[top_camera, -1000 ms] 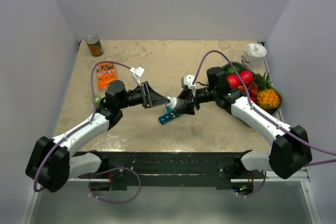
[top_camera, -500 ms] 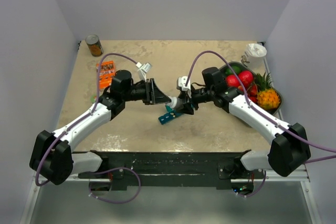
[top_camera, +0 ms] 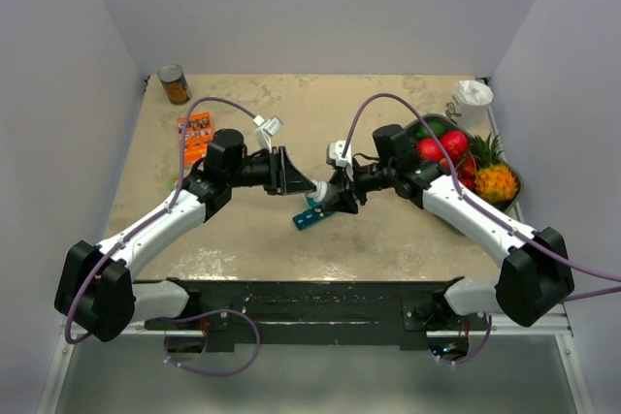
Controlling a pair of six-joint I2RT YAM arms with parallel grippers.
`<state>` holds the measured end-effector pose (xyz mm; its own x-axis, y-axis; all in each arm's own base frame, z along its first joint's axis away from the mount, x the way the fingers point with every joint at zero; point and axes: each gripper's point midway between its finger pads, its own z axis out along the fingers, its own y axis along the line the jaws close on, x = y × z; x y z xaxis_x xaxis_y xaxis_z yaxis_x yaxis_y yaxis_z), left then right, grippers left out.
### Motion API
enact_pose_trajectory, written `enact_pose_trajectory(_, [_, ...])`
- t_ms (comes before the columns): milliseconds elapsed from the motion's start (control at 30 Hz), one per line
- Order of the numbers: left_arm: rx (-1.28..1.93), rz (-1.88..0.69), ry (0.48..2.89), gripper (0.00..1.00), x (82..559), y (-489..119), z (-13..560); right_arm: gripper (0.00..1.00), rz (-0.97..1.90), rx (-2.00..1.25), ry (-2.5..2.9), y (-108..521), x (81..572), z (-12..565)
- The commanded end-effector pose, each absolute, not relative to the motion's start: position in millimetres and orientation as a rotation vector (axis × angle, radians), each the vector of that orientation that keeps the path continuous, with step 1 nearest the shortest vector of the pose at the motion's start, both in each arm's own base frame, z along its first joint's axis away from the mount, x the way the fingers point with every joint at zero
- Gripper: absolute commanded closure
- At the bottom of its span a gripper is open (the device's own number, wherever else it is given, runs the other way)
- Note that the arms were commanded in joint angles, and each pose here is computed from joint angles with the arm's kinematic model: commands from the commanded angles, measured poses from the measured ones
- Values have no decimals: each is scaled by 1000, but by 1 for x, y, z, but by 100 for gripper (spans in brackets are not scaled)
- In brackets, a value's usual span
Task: Sort the pills into containers
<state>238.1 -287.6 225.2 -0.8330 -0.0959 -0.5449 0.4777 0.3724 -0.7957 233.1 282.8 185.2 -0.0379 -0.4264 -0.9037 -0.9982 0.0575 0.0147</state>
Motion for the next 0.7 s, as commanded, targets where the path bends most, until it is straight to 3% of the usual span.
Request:
enact_pose_trajectory(0, [353, -1553, 2120, 91, 227, -292, 223, 100, 1038, -1449, 1376, 303, 231, 232])
enact_pose_trajectory(433, [618, -1508, 2192, 92, 208, -285, 189, 100, 1234, -1396, 1341, 302, 218, 247])
enact_pose_trajectory(667, [784, -1587, 2020, 92, 197, -289, 206, 100, 1397, -1363, 1283, 300, 207, 255])
